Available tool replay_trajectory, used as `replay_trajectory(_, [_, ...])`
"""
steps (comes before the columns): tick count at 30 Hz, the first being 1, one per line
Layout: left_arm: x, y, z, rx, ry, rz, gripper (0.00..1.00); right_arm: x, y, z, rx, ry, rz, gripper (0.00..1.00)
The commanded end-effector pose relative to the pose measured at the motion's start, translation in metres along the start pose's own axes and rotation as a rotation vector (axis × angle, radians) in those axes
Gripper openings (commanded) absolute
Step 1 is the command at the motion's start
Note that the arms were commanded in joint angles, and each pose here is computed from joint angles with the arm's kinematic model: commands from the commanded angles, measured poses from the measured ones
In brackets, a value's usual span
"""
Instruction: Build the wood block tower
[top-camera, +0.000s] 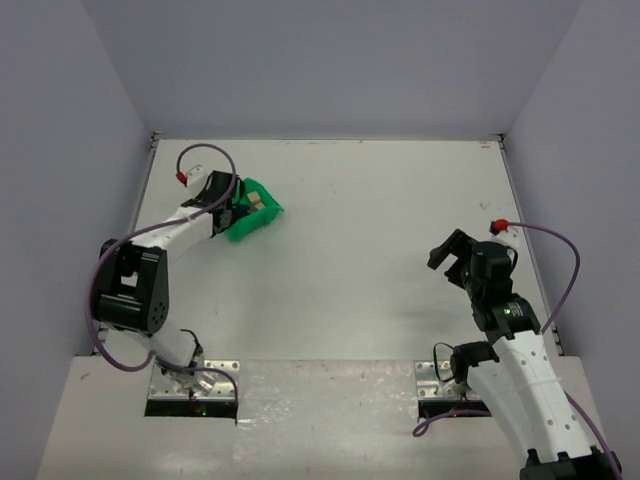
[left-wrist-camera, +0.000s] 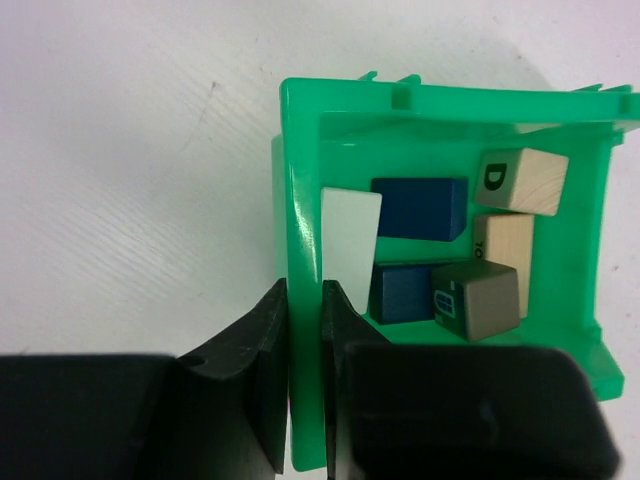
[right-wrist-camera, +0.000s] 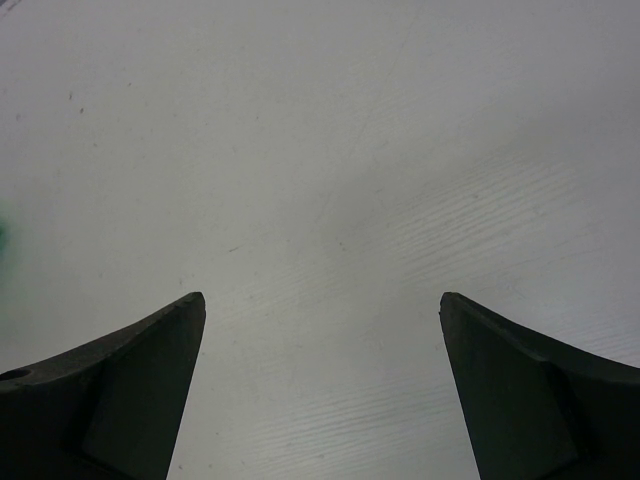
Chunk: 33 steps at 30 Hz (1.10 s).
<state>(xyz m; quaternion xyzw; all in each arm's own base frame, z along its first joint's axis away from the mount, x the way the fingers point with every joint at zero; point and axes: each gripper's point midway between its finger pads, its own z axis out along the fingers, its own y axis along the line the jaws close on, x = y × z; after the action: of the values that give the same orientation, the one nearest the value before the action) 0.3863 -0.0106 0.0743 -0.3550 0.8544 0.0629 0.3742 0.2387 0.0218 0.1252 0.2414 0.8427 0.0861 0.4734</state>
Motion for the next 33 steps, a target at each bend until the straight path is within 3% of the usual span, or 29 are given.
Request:
replay_trajectory(1, [-0.084,-0.062,-0.072,0.144,-0.302,0.098,0.0,-0.004,0.005,-0.001,-0.024,-0.002,-0.018,0.99])
replay_trajectory(5, [-0.107,-0.091,-0.108,0.183,-0.433,0.328,0.0,-0.003,0.004,-0.001,-0.019,0.002,-0.02,0.99])
replay_trajectory(12, [-0.134,-0.132,-0.165,0.464,-0.593,0.663,0.0,-0.003,0.005,-0.002,-0.026,0.005,-0.025,0.99])
replay_trajectory(21, [-0.124,-0.167,-0.204,0.727,-0.793,1.051,0.0,-0.002,0.002,-0.002,0.001,0.025,-0.033,0.99])
replay_trajectory(27, [-0.109,-0.185,-0.202,0.811,-0.807,1.196,0.0,0.005,0.001,0.001,0.01,0.062,-0.036,0.99])
replay_trajectory(31, [-0.075,-0.196,-0.18,0.883,-0.738,1.221,0.0,0.011,0.006,0.007,-0.015,0.09,-0.039,0.99])
replay_trajectory(33, [-0.071,-0.203,-0.177,0.86,-0.759,1.194,0.0,0.01,0.013,0.009,-0.047,0.092,-0.045,0.99])
